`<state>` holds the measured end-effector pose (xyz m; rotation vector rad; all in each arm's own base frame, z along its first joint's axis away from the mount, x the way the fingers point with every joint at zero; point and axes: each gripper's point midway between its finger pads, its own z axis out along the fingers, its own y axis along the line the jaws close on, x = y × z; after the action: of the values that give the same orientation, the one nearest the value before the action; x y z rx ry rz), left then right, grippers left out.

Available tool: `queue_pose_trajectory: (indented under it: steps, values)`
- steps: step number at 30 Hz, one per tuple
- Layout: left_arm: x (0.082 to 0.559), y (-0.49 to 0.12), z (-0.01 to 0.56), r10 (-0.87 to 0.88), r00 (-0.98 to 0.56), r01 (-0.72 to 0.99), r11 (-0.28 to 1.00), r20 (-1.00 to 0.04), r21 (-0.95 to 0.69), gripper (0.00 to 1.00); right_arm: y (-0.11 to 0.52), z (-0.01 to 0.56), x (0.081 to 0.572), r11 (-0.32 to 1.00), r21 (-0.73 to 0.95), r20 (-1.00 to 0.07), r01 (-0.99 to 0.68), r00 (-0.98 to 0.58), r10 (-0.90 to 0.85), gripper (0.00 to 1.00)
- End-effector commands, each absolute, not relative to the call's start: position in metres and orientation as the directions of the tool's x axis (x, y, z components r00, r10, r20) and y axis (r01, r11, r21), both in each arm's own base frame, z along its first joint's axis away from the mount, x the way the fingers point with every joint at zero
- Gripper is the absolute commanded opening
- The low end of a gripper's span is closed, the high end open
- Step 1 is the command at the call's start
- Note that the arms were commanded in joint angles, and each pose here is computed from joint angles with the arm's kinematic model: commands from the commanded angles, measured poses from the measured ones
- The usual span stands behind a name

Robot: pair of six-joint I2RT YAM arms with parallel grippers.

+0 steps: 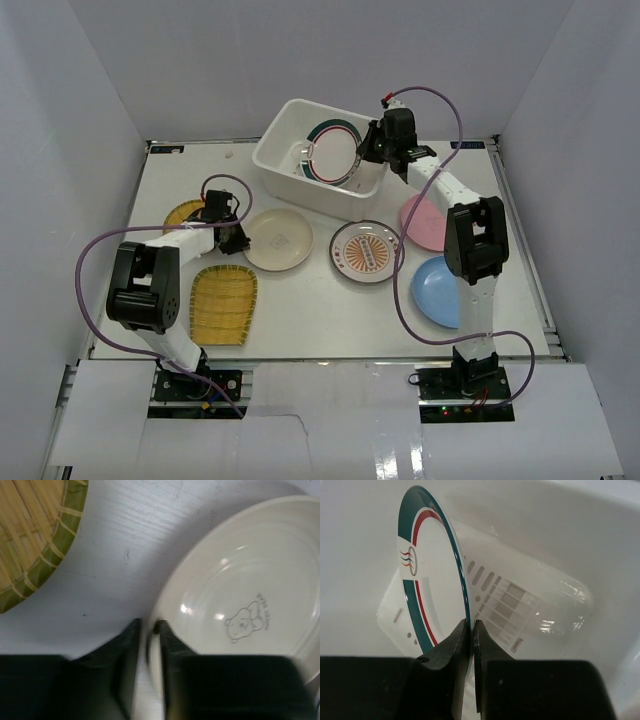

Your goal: Place the plates into the plastic bin on the countertop

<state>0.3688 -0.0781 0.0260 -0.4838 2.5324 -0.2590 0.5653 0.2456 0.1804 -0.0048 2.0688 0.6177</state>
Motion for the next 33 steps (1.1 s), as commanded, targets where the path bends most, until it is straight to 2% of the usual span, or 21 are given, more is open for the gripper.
queue_pose_trajectory:
  steps: [1,2,3,5,6,8,12,16,18,19,20,21,22,24,25,26,28,29,31,32,33]
  values:
    - [0.373,-0.071,0.03,-0.367,-0.782,-0.281,0.929,-0.504,-0.24,0.21,0.273,0.223,0.565,0.869,0.381,-0.859,-0.316,-0.468,0.207,0.11]
    - [0.374,-0.07,0.035,-0.366,-0.777,-0.28,0.93,-0.512,-0.239,0.11,0.274,0.22,0.563,0.871,0.379,-0.857,-0.312,-0.473,0.203,0.15]
    - [0.376,-0.071,0.04,-0.364,-0.772,-0.274,0.93,-0.521,-0.243,0.0,0.274,0.22,0.562,0.873,0.377,-0.857,-0.31,-0.473,0.203,0.25]
    - [0.377,-0.072,0.052,-0.359,-0.759,-0.256,0.931,-0.543,-0.258,0.0,0.272,0.228,0.559,0.874,0.375,-0.863,-0.308,-0.461,0.208,0.39]
    - [0.379,-0.074,0.069,-0.359,-0.738,-0.235,0.931,-0.572,-0.281,0.0,0.271,0.231,0.558,0.874,0.374,-0.865,-0.309,-0.456,0.208,0.48]
    - [0.378,-0.078,0.097,-0.36,-0.703,-0.196,0.927,-0.613,-0.32,0.0,0.269,0.249,0.553,0.872,0.367,-0.878,-0.325,-0.431,0.21,0.59]
    - [0.366,-0.098,0.161,-0.392,-0.63,-0.074,0.89,-0.67,-0.45,0.0,0.262,0.292,0.534,0.861,0.359,-0.9,-0.36,-0.379,0.217,0.73]
    - [0.345,-0.111,0.226,-0.423,-0.542,0.052,0.846,-0.726,-0.531,0.0,0.245,0.306,0.498,0.864,0.335,-0.912,-0.376,-0.359,0.197,0.67]
    - [0.337,-0.113,0.252,-0.44,-0.505,0.085,0.83,-0.742,-0.551,0.0,0.23,0.33,0.47,0.863,0.324,-0.928,-0.387,-0.306,0.211,0.42]
    - [0.332,-0.113,0.268,-0.449,-0.475,0.105,0.825,-0.756,-0.556,0.0,0.221,0.292,0.457,0.877,0.325,-0.911,-0.354,-0.367,0.189,0.27]
    - [0.333,-0.112,0.287,-0.459,-0.444,0.123,0.819,-0.769,-0.56,0.0,0.216,0.285,0.446,0.877,0.33,-0.907,-0.348,-0.373,0.193,0.09]
    - [0.335,-0.114,0.298,-0.471,-0.429,0.135,0.81,-0.771,-0.57,0.0,0.208,0.299,0.429,0.867,0.351,-0.912,-0.355,-0.34,0.23,0.08]
    - [0.34,-0.116,0.304,-0.474,-0.431,0.14,0.806,-0.768,-0.575,0.0,0.201,0.249,0.411,0.873,0.367,-0.879,-0.322,-0.426,0.213,0.08]
    - [0.354,-0.12,0.339,-0.482,-0.387,0.178,0.798,-0.786,-0.576,0.0,0.194,0.245,0.384,0.849,0.414,-0.871,-0.328,-0.413,0.266,0.08]
    - [0.362,-0.122,0.346,-0.483,-0.381,0.182,0.797,-0.788,-0.576,0.0,0.187,0.197,0.363,0.854,0.429,-0.836,-0.295,-0.487,0.252,0.08]
    - [0.379,-0.126,0.341,-0.48,-0.398,0.169,0.799,-0.782,-0.577,0.0,0.182,0.185,0.352,0.854,0.44,-0.825,-0.278,-0.501,0.262,0.09]
    - [0.4,-0.131,0.367,-0.486,-0.353,0.19,0.8,-0.8,-0.57,0.0,0.172,0.174,0.333,0.85,0.46,-0.814,-0.254,-0.503,0.29,0.14]
    - [0.421,-0.134,0.353,-0.48,-0.379,0.164,0.807,-0.792,-0.567,0.0,0.166,0.148,0.319,0.857,0.462,-0.792,-0.228,-0.541,0.283,0.2]
    - [0.444,-0.141,0.37,-0.484,-0.347,0.18,0.806,-0.803,-0.564,0.0,0.159,0.144,0.307,0.857,0.465,-0.795,-0.221,-0.531,0.294,0.32]
    - [0.455,-0.145,0.368,-0.482,-0.349,0.174,0.809,-0.804,-0.561,0.0,0.154,0.131,0.3,0.864,0.462,-0.786,-0.201,-0.545,0.293,0.42]
    - [0.476,-0.15,0.345,-0.475,-0.387,0.147,0.815,-0.79,-0.561,0.0,0.15,0.13,0.298,0.865,0.463,-0.787,-0.194,-0.539,0.3,0.46]
